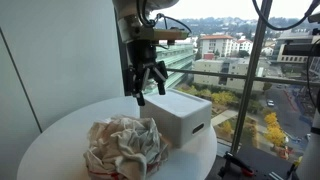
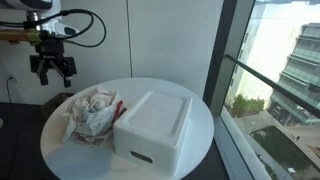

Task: Remove the objects from the plastic bag and put them on top of the container.

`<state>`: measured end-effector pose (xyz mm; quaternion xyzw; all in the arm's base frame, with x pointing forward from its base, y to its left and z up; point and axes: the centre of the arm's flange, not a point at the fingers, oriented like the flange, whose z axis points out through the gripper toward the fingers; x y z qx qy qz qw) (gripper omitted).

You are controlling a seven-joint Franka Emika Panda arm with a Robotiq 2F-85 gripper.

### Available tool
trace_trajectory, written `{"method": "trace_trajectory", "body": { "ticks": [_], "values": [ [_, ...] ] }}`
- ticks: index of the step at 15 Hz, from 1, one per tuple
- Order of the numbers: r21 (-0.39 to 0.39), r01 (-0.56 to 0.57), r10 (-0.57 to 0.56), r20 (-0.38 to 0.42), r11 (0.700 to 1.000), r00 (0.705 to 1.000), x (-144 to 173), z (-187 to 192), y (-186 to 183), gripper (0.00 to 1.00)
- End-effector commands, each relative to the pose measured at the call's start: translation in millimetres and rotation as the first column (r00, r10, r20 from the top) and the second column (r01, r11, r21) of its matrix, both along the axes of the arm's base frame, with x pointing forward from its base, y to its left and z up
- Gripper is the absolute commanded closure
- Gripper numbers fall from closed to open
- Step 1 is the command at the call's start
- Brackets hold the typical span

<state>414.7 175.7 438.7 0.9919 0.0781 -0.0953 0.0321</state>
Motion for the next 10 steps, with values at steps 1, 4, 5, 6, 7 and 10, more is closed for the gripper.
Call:
{"method": "trace_trajectory", "body": {
  "ticks": [1, 4, 5, 6, 7, 10],
  "values": [
    [0.002, 0.0, 0.0, 0.004, 1.0, 1.0, 1, 2, 0, 0.0],
    [0.002, -0.008, 0.008, 0.003, 1.0, 1.0, 10, -4, 4, 0.0],
    [-0.009, -0.007, 0.007, 0.016, 1.0, 1.0, 18, -13, 5, 0.0],
    [-0.002, -0.007, 0.007, 0.047, 1.0, 0.999, 30, -24, 7, 0.0],
    [0.019, -0.016, 0.014, 0.071, 1.0, 0.997, 45, -37, 12, 0.0],
    [0.08, -0.037, 0.026, 0.126, 0.996, 0.992, 83, -80, 23, 0.0]
  ]
}}
